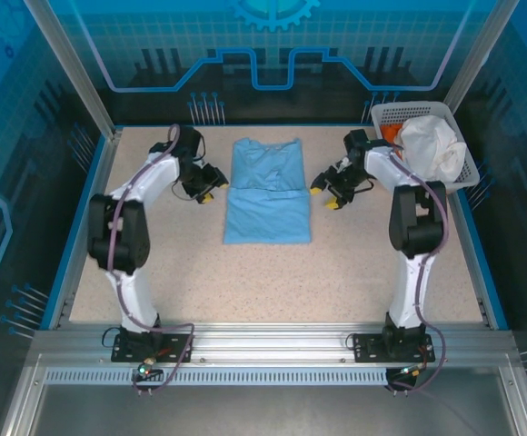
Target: Fold and stack the t-shirts
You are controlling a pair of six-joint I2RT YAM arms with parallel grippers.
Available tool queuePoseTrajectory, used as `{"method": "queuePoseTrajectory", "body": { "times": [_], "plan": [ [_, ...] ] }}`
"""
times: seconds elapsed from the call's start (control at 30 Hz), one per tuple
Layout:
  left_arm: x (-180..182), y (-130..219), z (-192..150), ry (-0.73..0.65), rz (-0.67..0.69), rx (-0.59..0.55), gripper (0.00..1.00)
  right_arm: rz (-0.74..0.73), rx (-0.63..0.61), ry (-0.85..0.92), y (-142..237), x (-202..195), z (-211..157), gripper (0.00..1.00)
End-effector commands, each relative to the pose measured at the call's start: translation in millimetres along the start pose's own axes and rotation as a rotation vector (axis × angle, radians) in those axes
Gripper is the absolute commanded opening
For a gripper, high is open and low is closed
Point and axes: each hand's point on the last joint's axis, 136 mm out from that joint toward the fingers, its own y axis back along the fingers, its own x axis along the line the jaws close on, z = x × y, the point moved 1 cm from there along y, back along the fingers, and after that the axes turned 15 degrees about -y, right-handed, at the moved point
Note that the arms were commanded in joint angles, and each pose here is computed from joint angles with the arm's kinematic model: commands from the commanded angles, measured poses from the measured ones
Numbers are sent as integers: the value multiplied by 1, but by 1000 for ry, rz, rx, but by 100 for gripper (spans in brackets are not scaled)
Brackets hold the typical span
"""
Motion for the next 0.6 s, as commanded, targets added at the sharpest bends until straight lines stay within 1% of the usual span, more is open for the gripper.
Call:
{"method": "queuePoseTrajectory", "body": {
  "times": [0.0, 0.07, 0.13, 0.2, 0.27, 0.4, 0.5, 0.57],
  "plan": [
    [-42, 0, -31, -118, -114, 7, 37, 69, 17, 156, -3, 14, -51, 43],
    [-60, -19, -61, -168, -172, 90, 28, 61, 47, 187, -20, 5, -74, 35],
    [-69, -37, -85, -197, -207, 151, 25, 31, 84, 191, -39, -6, -88, 29],
    [-68, -53, -102, -223, -187, 194, 24, -4, 119, 201, -58, -15, -97, 25],
    [-57, -72, -112, -233, -145, 224, 25, -52, 123, 214, -74, -24, -96, 24],
    [-21, -99, -129, -223, -45, 269, 27, -121, 121, 170, -94, -47, -83, 21],
    [8, -106, -149, -221, 32, 320, 28, -183, 134, 153, -103, -68, -82, 22],
    [22, -102, -163, -222, 60, 341, 29, -220, 151, 150, -105, -82, -85, 22]
  ]
}}
